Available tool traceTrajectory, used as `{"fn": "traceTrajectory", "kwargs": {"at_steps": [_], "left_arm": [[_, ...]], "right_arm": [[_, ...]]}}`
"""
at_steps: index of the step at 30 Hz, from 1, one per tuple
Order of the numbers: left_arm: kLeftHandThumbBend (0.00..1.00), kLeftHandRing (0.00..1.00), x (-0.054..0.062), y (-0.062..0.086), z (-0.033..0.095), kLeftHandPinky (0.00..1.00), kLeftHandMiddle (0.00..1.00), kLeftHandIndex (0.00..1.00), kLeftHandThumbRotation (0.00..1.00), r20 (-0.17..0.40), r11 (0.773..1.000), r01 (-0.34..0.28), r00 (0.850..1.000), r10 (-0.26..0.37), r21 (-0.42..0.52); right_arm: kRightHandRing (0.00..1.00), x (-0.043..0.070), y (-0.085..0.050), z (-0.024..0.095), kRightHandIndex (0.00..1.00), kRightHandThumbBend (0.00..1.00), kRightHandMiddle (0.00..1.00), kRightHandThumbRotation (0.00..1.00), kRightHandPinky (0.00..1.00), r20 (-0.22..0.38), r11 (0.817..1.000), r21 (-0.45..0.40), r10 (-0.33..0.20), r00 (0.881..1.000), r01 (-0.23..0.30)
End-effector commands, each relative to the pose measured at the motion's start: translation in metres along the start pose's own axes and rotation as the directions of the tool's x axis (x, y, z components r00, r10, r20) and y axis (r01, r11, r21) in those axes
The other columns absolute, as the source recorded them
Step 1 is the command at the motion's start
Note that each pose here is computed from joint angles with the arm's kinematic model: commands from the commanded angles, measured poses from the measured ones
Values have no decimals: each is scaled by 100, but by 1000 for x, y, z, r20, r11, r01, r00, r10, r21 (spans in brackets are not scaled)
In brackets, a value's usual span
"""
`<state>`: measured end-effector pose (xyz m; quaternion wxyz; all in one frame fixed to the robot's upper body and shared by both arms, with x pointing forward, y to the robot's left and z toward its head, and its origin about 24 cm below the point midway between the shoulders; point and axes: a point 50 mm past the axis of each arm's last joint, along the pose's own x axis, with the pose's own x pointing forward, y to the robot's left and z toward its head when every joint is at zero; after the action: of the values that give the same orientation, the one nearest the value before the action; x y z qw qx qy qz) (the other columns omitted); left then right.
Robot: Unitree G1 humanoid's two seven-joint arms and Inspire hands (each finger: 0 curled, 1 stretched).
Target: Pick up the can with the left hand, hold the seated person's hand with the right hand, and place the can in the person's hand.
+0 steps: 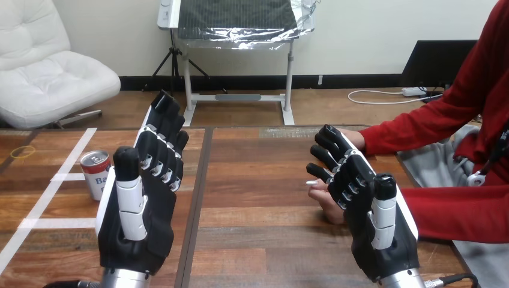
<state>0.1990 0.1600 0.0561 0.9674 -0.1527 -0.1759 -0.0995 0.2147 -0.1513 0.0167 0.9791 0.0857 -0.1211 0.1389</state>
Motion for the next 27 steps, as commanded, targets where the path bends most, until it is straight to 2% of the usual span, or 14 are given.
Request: {"fn": "traceTrajectory", "kwargs": {"at_steps": [1, 20, 23, 27], "left_arm": [[72, 100, 12, -5, 6, 100, 98, 96, 95, 47, 999, 46, 998, -46, 7], [71, 100, 14, -4, 6, 100, 99, 96, 95, 50, 998, 49, 997, -50, 26], [71, 100, 15, -4, 8, 100, 99, 96, 95, 48, 997, 57, 997, -59, 47], [72, 100, 20, -1, 12, 100, 100, 97, 96, 46, 987, 70, 996, -77, 145]], "right_arm": [[93, 14, 1, 15, 92, 91, 93, 100, 87, 77, 999, -25, 26, 997, -24], [92, 14, 0, 14, 92, 91, 93, 100, 87, 75, 999, -26, 23, 997, -21], [92, 14, 0, 14, 92, 91, 92, 100, 87, 74, 999, -25, 23, 997, -21], [93, 15, -1, 14, 92, 91, 93, 100, 87, 75, 999, -24, 26, 997, -24]]}}
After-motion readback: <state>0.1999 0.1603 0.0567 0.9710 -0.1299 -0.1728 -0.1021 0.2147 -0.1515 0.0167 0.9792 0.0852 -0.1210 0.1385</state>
